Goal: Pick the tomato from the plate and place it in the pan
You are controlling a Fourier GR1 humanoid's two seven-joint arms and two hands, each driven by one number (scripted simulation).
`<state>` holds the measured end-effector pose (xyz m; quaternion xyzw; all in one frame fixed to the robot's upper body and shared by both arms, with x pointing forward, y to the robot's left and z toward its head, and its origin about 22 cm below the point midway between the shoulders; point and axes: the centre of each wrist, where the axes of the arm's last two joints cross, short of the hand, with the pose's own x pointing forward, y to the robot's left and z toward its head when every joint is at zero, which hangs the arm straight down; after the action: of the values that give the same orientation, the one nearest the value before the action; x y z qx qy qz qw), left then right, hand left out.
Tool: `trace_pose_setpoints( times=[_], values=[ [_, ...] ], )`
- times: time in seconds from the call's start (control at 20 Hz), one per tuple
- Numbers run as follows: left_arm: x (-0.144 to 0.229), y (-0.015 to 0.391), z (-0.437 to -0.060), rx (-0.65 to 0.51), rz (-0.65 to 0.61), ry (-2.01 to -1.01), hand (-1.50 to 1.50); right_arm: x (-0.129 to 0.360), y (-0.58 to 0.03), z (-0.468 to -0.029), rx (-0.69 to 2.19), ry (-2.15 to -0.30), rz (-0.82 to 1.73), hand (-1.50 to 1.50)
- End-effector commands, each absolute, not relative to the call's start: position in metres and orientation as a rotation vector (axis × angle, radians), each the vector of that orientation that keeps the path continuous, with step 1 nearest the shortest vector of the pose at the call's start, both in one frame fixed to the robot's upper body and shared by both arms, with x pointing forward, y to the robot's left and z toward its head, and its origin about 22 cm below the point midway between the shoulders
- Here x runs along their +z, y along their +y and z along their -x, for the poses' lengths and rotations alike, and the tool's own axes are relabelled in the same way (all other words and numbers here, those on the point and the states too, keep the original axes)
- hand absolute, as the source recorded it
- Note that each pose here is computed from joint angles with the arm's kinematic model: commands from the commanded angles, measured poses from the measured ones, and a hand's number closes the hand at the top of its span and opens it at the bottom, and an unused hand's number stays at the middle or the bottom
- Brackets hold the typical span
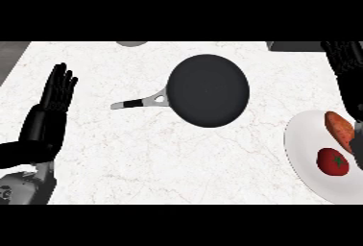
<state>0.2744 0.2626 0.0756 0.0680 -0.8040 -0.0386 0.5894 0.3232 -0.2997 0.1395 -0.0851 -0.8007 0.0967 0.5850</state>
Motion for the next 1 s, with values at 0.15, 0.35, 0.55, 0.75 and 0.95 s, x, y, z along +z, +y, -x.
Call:
trace_pose_setpoints(
  times=[0.15,0.35,0.55,0.75,0.95],
  values=[
    [0.042,0.294,-0.249,-0.197,-0.332,-1.605,0.00,0.093,-0.370,-0.308,-0.222,-1.751,0.321,-1.50],
    [0.002,0.300,-0.224,-0.189,-0.355,-1.410,0.00,0.060,-0.444,-0.263,-0.363,-1.310,0.776,-1.50],
    [0.005,0.308,-0.216,-0.216,-0.378,-1.366,0.00,0.023,-0.446,-0.211,-0.558,-1.143,0.759,-1.50],
    [-0.003,0.294,-0.215,-0.223,-0.382,-1.377,0.00,0.051,-0.457,-0.186,-0.181,-1.004,0.868,-1.50],
    [0.013,0.302,-0.216,-0.248,-0.334,-1.361,0.00,0.084,-0.463,-0.173,-0.026,-0.970,0.819,-1.50]
  ],
)
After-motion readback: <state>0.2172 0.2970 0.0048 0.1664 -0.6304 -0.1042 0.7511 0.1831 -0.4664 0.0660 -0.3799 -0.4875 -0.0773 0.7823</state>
